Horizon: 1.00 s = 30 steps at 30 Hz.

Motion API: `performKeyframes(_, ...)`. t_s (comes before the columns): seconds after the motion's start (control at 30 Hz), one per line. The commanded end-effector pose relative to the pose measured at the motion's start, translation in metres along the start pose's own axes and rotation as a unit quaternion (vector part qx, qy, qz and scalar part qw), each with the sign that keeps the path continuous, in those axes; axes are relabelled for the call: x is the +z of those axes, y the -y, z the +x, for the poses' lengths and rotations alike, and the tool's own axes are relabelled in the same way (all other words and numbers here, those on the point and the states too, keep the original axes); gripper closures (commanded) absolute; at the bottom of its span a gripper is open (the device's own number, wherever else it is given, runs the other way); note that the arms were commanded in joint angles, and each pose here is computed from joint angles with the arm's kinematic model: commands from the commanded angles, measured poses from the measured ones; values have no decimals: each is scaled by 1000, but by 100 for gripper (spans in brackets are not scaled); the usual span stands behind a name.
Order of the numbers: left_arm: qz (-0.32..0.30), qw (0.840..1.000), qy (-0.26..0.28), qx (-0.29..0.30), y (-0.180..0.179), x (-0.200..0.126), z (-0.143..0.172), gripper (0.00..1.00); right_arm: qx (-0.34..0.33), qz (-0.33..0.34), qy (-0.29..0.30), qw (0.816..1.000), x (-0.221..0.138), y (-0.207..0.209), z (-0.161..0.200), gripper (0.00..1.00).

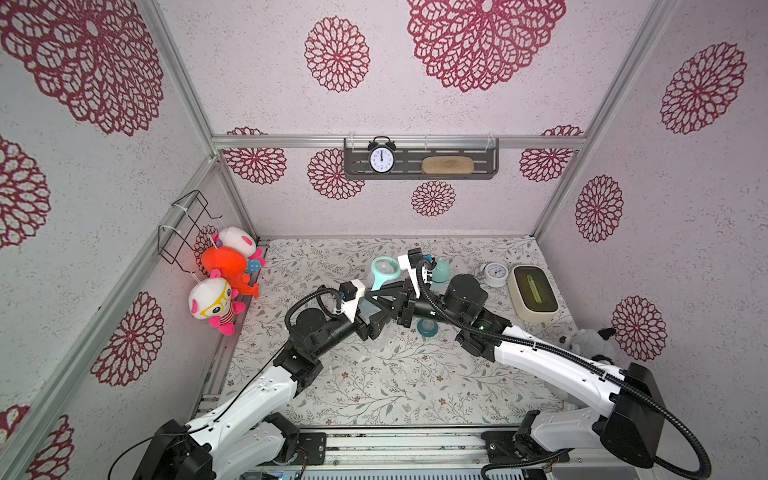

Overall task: Assemble the baby bottles
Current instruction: Put on the handle of the baby bottle.

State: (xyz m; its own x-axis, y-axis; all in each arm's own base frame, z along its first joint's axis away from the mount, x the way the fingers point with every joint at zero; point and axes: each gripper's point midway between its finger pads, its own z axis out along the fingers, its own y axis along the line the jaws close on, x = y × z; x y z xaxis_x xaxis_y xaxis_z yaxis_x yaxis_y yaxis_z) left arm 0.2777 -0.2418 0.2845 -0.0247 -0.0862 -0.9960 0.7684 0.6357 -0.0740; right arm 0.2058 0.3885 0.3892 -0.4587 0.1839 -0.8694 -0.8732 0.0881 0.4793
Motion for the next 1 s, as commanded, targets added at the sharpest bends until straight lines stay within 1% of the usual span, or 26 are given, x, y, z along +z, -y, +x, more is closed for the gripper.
performKeyframes(0.0,4,999,33,20,3,2,-21,100,-12,-31,15,999,-2,-14,-11,100)
performKeyframes(0.33,3,999,31,19,2,5,-18,100,-11,-51,9,999,3,-18,-9,100)
performKeyframes(0.63,-9,999,42,20,-1,1,-23,100,3,-51,6,999,2,-12,4,100)
performKeyframes(0.8,-29,998,45,10,-8,2,-25,100,8,-47,1,999,4,-11,10,100)
performKeyframes(0.97,-29,998,58,10,-8,0,-28,100,9,-41,4,999,5,-11,12,100)
